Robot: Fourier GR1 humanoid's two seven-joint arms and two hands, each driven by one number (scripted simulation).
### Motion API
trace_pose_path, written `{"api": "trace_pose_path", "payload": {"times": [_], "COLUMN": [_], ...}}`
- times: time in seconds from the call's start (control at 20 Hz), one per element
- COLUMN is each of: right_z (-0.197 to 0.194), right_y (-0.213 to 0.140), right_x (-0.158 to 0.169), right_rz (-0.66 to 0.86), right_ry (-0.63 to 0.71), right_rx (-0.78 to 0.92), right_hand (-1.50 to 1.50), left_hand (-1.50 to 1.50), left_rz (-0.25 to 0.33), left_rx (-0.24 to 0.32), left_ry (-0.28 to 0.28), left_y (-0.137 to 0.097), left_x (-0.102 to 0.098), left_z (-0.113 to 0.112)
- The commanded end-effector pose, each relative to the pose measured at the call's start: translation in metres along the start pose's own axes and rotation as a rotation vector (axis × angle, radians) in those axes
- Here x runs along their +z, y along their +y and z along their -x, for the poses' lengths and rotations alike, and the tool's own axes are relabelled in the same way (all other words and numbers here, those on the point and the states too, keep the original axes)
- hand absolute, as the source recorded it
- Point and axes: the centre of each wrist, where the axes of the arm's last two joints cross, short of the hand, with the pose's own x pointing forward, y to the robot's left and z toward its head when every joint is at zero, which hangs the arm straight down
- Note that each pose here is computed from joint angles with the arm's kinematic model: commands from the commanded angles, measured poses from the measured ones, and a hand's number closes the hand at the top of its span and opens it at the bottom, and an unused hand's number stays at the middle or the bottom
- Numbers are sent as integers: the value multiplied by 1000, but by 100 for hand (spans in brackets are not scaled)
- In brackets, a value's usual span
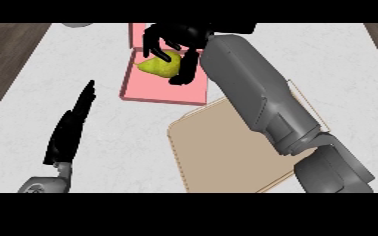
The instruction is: Pick the pear from the tray and place it in the cardboard box
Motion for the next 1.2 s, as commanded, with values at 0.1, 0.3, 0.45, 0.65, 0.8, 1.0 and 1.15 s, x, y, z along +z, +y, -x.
{"api": "trace_pose_path", "payload": {"times": [0.1, 0.3, 0.45, 0.65, 0.8, 1.0, 1.15], "right_z": [13, 25, 17, 24, 26, 29, 45], "right_y": [19, 40, 21, 17, 13, -9, -31], "right_x": [4, 14, 9, 15, 16, 25, 53], "right_rz": [-5, 15, 105, 302, 358, 437, 545], "right_ry": [92, 64, 14, 52, 25, 11, 64], "right_rx": [-41, -116, -255, -427, -549, -691, -704], "right_hand": [-150, -150, -150, -150, -150, -150, -150], "left_hand": [0, 0, 0, 0, 0, 0, 0], "left_rz": [9, 21, 31, 26, 23, 25, 21], "left_rx": [-9, 0, -5, 1, 4, 4, 2], "left_ry": [-19, -14, -22, -33, -23, -21, -28], "left_y": [6, 11, -9, -4, -3, 1, -4], "left_x": [3, -5, -4, -11, -10, -4, -7], "left_z": [-2, -12, -11, -19, -8, -7, -10]}}
